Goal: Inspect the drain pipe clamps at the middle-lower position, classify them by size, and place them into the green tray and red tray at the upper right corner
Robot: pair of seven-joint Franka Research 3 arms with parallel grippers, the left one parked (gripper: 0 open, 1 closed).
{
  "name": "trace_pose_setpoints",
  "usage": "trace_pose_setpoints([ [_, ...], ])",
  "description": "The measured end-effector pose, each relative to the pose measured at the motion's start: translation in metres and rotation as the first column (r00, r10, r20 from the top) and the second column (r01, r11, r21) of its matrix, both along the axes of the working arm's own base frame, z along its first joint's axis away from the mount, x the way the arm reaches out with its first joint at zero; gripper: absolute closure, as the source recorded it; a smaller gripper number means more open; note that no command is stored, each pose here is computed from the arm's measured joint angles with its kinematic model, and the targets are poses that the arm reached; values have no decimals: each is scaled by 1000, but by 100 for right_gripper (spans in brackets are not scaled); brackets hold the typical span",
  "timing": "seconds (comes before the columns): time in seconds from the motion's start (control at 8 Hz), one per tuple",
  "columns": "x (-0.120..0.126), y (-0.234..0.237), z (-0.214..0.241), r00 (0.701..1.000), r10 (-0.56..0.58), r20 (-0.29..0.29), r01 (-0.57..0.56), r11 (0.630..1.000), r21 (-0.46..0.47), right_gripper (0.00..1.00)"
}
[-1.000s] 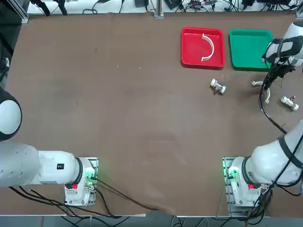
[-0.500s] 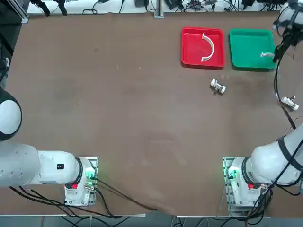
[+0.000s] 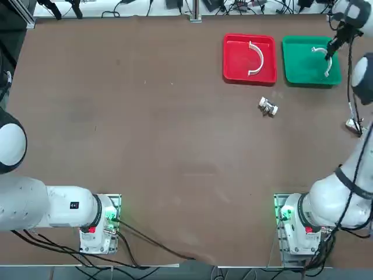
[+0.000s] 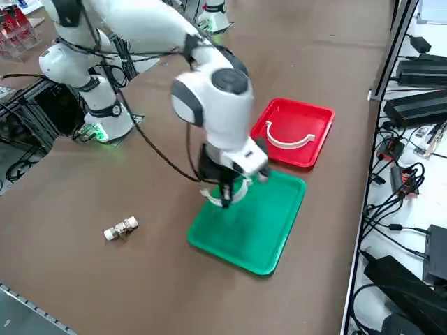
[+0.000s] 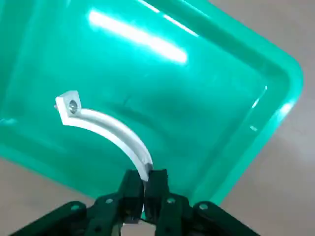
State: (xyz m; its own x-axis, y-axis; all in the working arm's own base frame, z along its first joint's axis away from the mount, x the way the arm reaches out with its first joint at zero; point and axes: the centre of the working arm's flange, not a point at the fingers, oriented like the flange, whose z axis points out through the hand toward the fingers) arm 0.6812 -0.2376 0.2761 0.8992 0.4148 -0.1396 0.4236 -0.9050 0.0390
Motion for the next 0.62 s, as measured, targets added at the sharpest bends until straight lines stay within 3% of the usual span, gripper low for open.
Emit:
trace_pose_setpoints([
  [0.38,16,1,-64,998,-54,-17,53,998,-28,94],
  [0.5,17,1,-68,998,-58,-16,58,998,-31,81],
  [0.62,21,3,-64,998,-63,-2,63,998,-26,62],
])
